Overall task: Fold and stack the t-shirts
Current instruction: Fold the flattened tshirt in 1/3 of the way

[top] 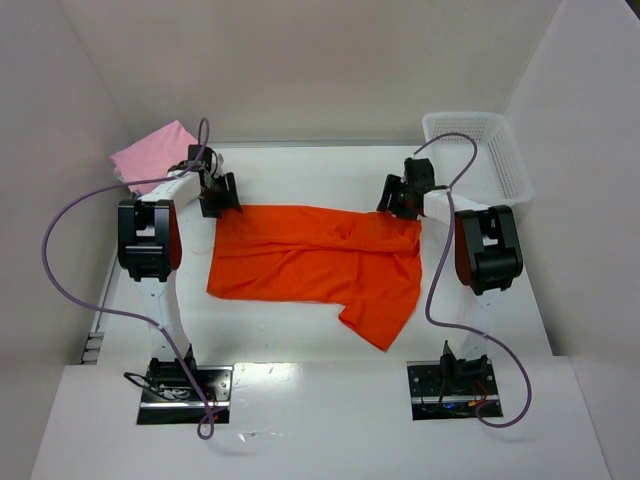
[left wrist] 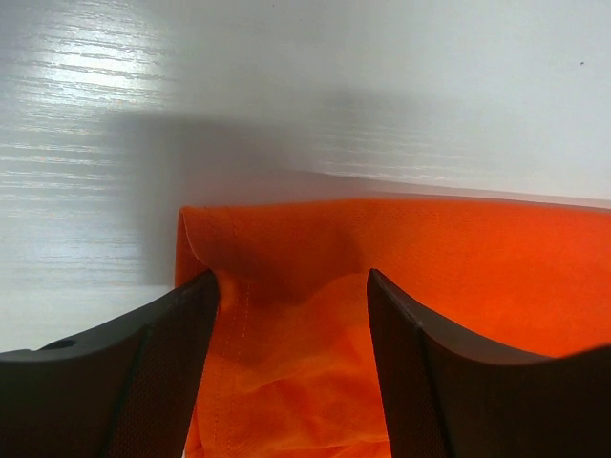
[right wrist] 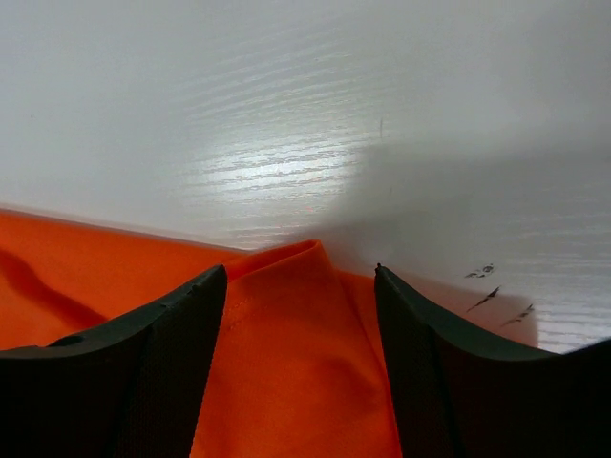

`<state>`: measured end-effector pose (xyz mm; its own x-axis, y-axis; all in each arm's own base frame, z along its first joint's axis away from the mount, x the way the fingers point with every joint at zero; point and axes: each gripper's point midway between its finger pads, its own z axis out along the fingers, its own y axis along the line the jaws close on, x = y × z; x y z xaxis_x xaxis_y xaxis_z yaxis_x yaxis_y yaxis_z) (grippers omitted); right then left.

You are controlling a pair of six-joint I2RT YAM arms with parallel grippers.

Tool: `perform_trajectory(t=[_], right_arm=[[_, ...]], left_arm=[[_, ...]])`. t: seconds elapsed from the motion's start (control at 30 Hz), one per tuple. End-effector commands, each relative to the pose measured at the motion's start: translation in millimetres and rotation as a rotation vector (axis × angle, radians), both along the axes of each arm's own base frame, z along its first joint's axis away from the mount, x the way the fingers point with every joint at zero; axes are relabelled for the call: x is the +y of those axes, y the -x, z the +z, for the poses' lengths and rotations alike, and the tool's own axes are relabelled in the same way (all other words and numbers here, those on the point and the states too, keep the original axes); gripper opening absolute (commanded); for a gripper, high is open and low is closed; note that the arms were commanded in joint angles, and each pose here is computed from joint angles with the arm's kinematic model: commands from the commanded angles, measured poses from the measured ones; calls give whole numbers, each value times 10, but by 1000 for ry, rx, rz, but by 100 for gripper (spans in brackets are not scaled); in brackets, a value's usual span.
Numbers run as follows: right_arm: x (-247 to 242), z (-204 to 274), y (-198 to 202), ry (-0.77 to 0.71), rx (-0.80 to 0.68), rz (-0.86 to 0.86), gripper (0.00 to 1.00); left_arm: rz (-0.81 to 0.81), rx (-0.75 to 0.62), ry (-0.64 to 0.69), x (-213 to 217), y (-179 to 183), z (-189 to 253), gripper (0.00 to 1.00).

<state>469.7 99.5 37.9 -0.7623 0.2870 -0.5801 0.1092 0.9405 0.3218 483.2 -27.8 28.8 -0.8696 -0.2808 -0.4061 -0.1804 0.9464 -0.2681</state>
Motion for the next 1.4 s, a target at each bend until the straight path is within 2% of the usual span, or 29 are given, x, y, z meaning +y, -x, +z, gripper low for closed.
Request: perform_trajectory(t=[0.0, 0.2, 0.33, 0.37, 0.5, 0.67, 0.8, 1.0, 1.37], right_arm=[[65, 84, -119, -4, -24, 20, 68], [148, 86, -120, -39, -19, 52, 53], [181, 16, -73, -54, 2, 67, 37], [203, 21, -65, -64, 3, 76, 30], [245, 74, -58, -88, -1, 85, 16], [291, 256, -16, -115, -41, 108, 13], [343, 466, 162, -161, -61, 125, 12], [396, 702, 642, -218, -77, 144, 12], [696, 685, 1615, -324, 62, 171, 13]], left_arm=[[9, -20, -59, 107, -50, 58, 72], [9, -11, -59, 107, -42, 15, 73], [4, -2, -51, 91, -40, -3, 73], [4, 7, -50, 91, -32, -45, 73], [4, 7, -50, 91, -32, -46, 73], [4, 7, -50, 91, -32, -46, 73], [4, 17, -50, 90, -23, -89, 73], [-1, 26, -40, 72, -14, -128, 73], [-9, 24, -44, 75, -13, -129, 73]])
